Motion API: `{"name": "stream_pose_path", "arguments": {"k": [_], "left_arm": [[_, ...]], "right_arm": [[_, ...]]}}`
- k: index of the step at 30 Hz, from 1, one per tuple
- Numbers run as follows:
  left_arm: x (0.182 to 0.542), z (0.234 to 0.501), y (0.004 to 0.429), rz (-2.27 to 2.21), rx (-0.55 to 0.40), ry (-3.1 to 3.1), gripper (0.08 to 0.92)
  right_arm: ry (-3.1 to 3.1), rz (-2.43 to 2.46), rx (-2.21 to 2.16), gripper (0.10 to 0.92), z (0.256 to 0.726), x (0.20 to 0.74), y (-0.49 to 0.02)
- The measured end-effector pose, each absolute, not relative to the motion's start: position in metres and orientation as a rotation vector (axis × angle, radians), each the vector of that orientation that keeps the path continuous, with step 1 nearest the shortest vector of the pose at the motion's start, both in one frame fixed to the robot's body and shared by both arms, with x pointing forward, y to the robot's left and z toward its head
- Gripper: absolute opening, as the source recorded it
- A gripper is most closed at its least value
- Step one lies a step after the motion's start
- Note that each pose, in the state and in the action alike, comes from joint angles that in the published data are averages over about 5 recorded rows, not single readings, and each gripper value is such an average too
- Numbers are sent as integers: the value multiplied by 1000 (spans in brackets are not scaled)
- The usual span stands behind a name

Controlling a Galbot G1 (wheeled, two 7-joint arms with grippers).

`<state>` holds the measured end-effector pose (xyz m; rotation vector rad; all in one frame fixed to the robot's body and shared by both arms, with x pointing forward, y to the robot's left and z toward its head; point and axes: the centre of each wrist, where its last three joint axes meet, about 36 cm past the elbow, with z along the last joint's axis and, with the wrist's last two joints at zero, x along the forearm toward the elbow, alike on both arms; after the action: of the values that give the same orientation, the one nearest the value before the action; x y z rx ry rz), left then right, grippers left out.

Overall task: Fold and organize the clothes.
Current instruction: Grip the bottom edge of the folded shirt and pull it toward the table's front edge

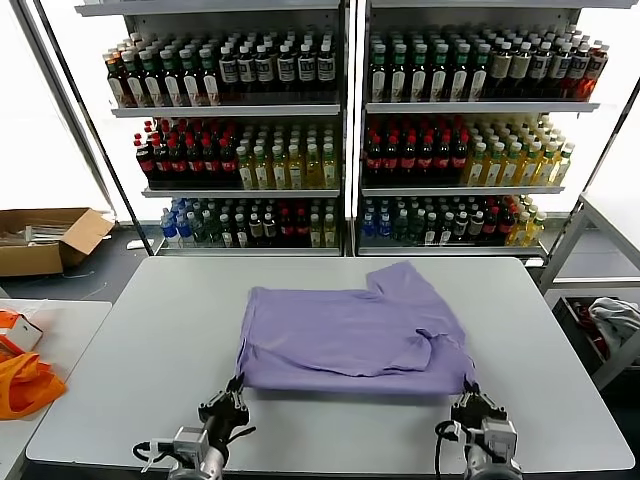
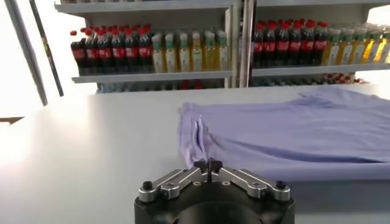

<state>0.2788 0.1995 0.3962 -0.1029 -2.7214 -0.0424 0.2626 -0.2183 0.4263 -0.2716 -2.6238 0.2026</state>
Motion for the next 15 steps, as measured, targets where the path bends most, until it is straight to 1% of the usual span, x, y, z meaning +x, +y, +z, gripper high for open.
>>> {"name": "stream_pose_path", "arguments": {"k": [9,15], "left_arm": [[253,393,196,-45,-94,-2687,84],[247,394,197,-41,-80,-2681,84]], "right_arm": [[-2595,232,-268,122,421,241,-214],[-2588,238,-261,134,418,235,-211]]}}
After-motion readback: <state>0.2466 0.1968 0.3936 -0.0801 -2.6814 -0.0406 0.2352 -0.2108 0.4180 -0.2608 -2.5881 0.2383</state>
